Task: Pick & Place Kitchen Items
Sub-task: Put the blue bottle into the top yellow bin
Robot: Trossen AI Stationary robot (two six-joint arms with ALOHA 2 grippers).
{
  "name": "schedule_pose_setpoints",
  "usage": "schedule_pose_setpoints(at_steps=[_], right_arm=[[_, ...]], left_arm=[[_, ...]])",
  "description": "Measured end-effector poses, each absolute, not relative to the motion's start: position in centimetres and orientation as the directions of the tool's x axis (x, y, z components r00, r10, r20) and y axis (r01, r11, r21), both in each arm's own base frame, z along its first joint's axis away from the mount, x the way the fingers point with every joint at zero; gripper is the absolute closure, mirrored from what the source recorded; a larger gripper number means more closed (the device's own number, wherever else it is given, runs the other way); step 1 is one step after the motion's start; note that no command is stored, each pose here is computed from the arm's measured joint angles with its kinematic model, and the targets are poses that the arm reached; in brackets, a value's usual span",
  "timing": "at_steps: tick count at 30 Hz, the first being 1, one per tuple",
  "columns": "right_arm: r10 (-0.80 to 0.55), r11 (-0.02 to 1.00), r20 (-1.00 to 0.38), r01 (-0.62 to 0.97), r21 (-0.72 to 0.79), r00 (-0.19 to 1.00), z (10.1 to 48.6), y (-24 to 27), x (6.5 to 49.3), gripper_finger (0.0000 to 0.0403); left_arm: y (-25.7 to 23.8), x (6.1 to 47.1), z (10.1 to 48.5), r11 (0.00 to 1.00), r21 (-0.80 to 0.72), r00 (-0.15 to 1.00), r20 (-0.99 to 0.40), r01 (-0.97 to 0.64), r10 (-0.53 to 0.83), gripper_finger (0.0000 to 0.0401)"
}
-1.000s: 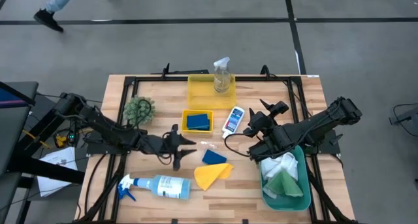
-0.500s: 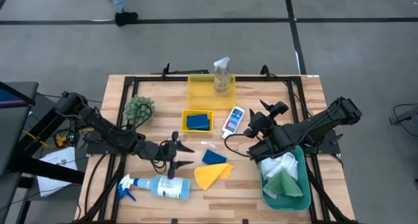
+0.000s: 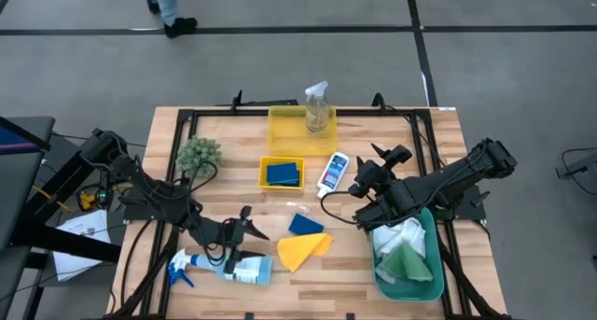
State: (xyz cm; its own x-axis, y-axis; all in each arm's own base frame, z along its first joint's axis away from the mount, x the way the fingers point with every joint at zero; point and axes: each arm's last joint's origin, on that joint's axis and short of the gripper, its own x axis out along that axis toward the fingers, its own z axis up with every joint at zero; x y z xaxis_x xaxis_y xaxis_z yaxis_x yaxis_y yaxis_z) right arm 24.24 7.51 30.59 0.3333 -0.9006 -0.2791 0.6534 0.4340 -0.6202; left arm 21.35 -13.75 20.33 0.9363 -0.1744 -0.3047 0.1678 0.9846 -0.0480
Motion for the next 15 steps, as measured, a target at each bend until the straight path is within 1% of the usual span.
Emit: schedule_pose_setpoints(at_steps=[4, 6, 10, 15], right_arm=[[-0.9, 0.434, -0.279, 0.653, -0.62, 0.333, 30.6, 7.5, 24.2, 0.0155], [-0.9, 0.434, -0.279, 0.653, -0.62, 0.333, 30.6, 7.5, 24.2, 0.0155], [-0.9, 0.434, -0.279, 0.653, -0.62, 0.333, 30.6, 7.5, 24.2, 0.0155], [-0.9, 0.435, -0.282, 0.651, -0.622, 0.332, 30.6, 7.5, 24.2, 0.0155]], left_arm=[[-13.5, 21.4, 20.4, 0.994, -0.031, 0.949, -0.294, 0.107, -0.111, 0.0191], [-13.5, 21.5, 20.5, 0.994, -0.055, 0.954, -0.282, 0.093, -0.105, 0.0185], [-13.7, 21.6, 21.0, 0.989, -0.123, 0.961, -0.254, 0.079, -0.108, 0.0162], [-14.0, 22.1, 22.1, 0.987, -0.135, 0.962, -0.247, 0.084, -0.115, 0.0133]])
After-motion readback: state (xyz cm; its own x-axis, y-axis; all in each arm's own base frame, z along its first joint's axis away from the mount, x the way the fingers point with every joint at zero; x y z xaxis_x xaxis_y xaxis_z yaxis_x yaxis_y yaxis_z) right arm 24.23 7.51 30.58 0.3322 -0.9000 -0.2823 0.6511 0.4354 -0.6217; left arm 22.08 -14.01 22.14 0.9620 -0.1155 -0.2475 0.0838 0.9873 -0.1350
